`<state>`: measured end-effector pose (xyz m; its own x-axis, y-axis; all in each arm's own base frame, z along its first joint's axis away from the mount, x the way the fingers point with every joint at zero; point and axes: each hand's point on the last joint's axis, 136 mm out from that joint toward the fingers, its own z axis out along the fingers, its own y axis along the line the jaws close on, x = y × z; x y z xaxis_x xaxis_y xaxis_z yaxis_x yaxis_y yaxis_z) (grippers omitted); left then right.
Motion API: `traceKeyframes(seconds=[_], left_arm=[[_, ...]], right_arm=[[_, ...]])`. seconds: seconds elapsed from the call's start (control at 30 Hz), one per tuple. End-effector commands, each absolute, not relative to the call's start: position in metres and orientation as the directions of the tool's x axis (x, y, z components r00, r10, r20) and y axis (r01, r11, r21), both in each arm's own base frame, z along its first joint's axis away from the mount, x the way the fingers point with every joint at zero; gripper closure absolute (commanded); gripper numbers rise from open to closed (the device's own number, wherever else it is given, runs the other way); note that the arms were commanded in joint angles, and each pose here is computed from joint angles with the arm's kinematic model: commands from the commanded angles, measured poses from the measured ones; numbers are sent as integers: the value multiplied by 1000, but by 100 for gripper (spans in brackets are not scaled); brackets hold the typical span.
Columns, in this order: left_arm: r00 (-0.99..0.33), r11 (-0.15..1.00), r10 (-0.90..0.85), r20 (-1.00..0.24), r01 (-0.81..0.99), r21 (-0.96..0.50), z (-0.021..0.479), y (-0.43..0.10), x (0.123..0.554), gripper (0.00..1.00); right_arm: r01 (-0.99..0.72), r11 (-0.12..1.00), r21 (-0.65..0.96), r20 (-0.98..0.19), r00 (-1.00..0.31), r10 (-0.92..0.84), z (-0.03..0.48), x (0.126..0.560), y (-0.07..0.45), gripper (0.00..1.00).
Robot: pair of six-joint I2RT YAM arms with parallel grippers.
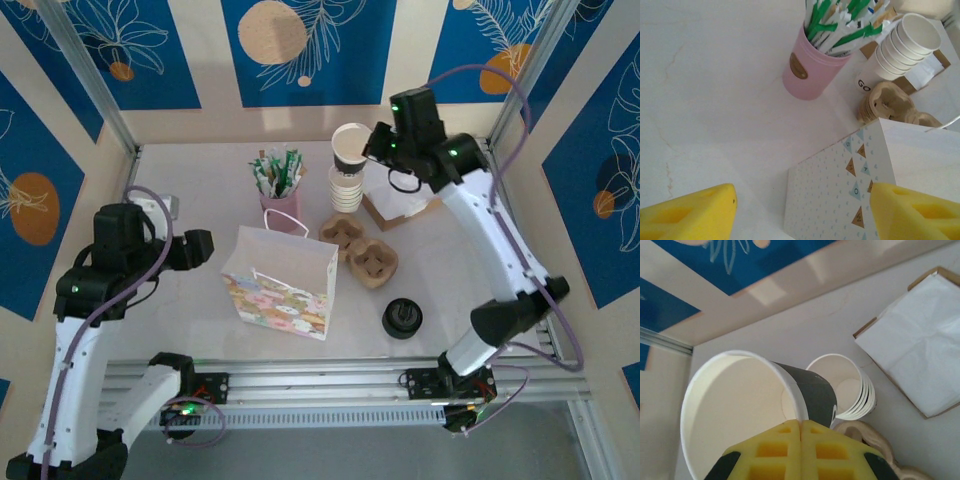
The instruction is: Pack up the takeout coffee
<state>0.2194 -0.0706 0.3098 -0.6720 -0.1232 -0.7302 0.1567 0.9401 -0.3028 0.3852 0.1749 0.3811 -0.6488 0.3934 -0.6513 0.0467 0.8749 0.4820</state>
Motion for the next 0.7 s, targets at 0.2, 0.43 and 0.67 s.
traceKeyframes(seconds=[0.2,0.43,0.67], left_arm=[[-622,942,-177,-762,117,-314,320,-63,213,29],[-648,940,-216,-731,64,-334,308,-58,204,31],[-623,948,-295,-725,-99,-301,294,-30,193,34]], right_arm=[[20,870,492,-616,-698,365,392,286,138,100],[29,848,529,-453,-836,311,330,206,141,100],[0,836,549,-361,-902,238,264,162,157,100]])
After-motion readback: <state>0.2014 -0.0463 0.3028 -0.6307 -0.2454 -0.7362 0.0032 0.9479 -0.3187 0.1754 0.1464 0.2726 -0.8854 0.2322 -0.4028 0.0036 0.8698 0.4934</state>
